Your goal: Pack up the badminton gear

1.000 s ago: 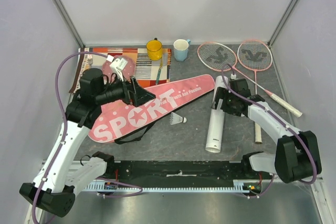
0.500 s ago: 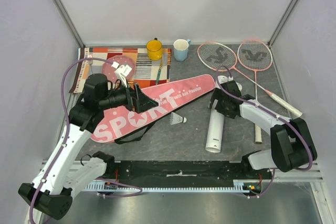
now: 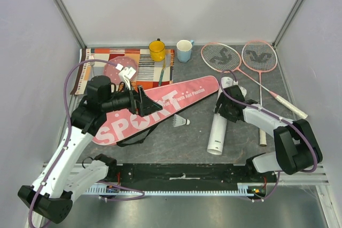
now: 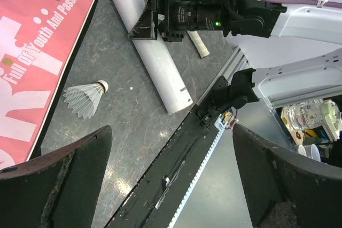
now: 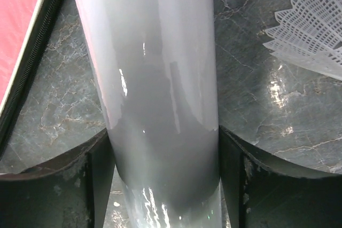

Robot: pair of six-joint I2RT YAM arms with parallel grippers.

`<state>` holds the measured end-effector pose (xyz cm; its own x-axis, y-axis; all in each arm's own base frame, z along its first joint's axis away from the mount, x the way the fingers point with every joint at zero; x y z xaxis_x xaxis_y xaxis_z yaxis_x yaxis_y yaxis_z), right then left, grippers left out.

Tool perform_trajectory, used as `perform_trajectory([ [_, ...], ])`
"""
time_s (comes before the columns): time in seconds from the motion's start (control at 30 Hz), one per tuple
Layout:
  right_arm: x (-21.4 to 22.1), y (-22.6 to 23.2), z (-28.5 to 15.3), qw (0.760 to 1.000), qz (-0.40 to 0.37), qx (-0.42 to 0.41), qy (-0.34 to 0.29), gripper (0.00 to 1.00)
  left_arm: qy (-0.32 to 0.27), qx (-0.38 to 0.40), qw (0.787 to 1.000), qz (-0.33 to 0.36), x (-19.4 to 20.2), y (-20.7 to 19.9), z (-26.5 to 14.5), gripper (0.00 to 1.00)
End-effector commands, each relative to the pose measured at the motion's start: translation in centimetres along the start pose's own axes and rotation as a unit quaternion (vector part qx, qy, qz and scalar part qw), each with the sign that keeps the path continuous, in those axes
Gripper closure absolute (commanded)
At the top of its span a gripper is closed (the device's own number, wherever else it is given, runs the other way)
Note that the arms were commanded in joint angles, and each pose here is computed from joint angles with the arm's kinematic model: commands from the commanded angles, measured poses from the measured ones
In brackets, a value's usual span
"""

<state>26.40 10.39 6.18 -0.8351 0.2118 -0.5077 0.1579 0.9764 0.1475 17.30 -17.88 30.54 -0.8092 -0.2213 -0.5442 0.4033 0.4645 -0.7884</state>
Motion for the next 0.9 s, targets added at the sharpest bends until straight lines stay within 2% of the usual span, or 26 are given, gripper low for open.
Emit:
perform_trajectory([
  [0.0,-1.4,0.5,-0.5,0.999,-0.002,-0.011,-0.045,0.28,-0.008,0.028,1.000,0.004,-0.3,-1.5,-0.4,0.01],
  [0.13,-2.4,0.3,-1.4,0.997,-0.031,-0.009,-0.070,0.40,-0.006,0.022,1.000,0.006,-0.4,-1.6,-0.5,0.01],
  [0.23,-4.4,1.3,-3.6,0.989,-0.079,-0.027,-0.125,0.42,-0.014,0.013,1.000,0.013,-0.8,-1.7,-0.6,0.01],
  [0.37,-8.3,3.2,-7.5,0.962,-0.159,-0.058,-0.216,0.43,-0.039,-0.001,0.999,0.018,-1.6,-1.7,-0.9,0.01],
  [0.47,-10.6,4.9,-10.1,0.938,-0.219,-0.089,-0.254,0.44,-0.080,-0.010,0.996,0.022,-2.7,-2.2,-1.5,0.03],
  [0.53,-11.2,6.6,-11.5,0.919,-0.257,-0.121,-0.275,0.44,-0.121,-0.010,0.992,0.023,-3.4,-3.0,-2.5,0.03],
  [0.67,-11.7,10.3,-14.6,0.856,-0.353,-0.217,-0.308,0.45,-0.179,0.010,0.983,0.039,-4.4,-4.9,-4.3,0.02],
  [0.77,-10.4,12.6,-16.6,0.811,-0.389,-0.283,-0.333,0.45,-0.209,-0.022,0.977,-0.032,-5.1,-4.6,-4.8,0.01],
  [0.8,-10.2,13.3,-17.6,0.792,-0.398,-0.305,-0.349,0.45,-0.212,-0.033,0.971,-0.102,-5.0,-4.4,-4.8,0.02],
  [0.87,-8.9,14.4,-18.4,0.764,-0.411,-0.355,-0.349,0.45,-0.188,-0.014,0.969,-0.161,-4.7,-4.5,-3.7,0.02],
])
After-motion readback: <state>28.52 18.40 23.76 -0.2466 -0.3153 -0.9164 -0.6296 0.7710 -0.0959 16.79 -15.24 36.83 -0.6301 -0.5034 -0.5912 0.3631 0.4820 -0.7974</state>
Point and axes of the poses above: each gripper's point midway between its finger pads, its own z axis out along the fingers, its own y axis along the line the jaws close on, x = y × z, the point moved 4 cm from there along -z, back along the fingers, and after that the axes turned 15 degrees about -z, right-handed, at the moved point
